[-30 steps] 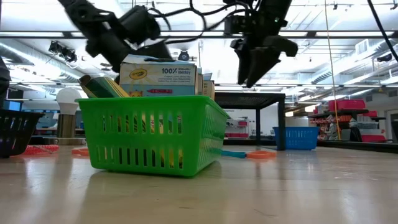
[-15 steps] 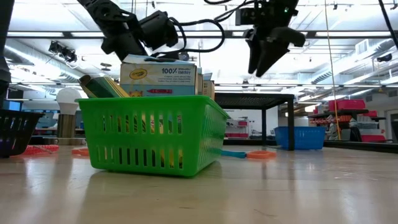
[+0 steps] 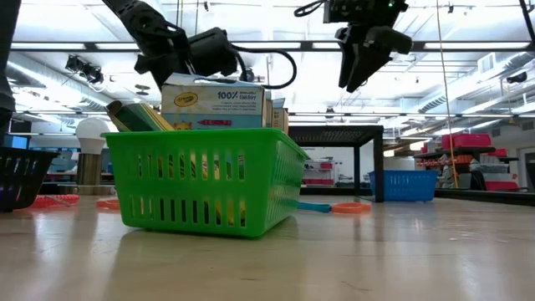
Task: Pick & Place Office Desk Supplies
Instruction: Put the blue spring keychain into the black bin
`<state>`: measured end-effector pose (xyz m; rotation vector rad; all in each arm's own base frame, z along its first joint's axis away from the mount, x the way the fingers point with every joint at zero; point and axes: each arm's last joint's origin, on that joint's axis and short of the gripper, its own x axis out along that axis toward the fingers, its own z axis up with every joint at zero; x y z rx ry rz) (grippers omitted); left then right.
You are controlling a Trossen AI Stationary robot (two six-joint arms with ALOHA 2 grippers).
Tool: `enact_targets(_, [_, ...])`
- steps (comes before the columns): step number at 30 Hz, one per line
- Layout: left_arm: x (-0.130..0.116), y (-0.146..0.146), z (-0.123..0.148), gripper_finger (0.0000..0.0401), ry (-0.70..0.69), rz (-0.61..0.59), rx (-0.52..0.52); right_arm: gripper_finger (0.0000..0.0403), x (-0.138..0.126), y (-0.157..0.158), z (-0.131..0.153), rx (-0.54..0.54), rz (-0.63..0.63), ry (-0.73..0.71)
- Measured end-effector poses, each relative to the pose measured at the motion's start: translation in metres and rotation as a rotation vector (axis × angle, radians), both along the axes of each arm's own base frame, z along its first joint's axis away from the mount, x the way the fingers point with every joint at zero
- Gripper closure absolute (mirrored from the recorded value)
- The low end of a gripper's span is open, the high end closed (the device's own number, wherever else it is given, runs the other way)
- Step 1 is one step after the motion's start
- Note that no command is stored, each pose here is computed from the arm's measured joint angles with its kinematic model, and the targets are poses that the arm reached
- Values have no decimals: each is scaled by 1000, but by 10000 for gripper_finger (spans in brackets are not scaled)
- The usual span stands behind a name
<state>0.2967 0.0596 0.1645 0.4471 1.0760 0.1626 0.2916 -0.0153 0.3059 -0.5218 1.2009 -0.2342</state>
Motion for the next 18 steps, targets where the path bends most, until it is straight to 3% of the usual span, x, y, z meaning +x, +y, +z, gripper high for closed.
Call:
enact_targets(4, [1, 1, 4, 180, -46, -63, -102, 190, -1, 0, 0, 0, -5, 4])
enact_targets(13, [4, -38, 8, 180, -60, -239, -175, 190, 0, 2, 0, -3, -3, 1])
enact_targets(18, [8, -39, 6, 180, -74, -233, -134, 190, 0, 2, 0, -3, -3, 0])
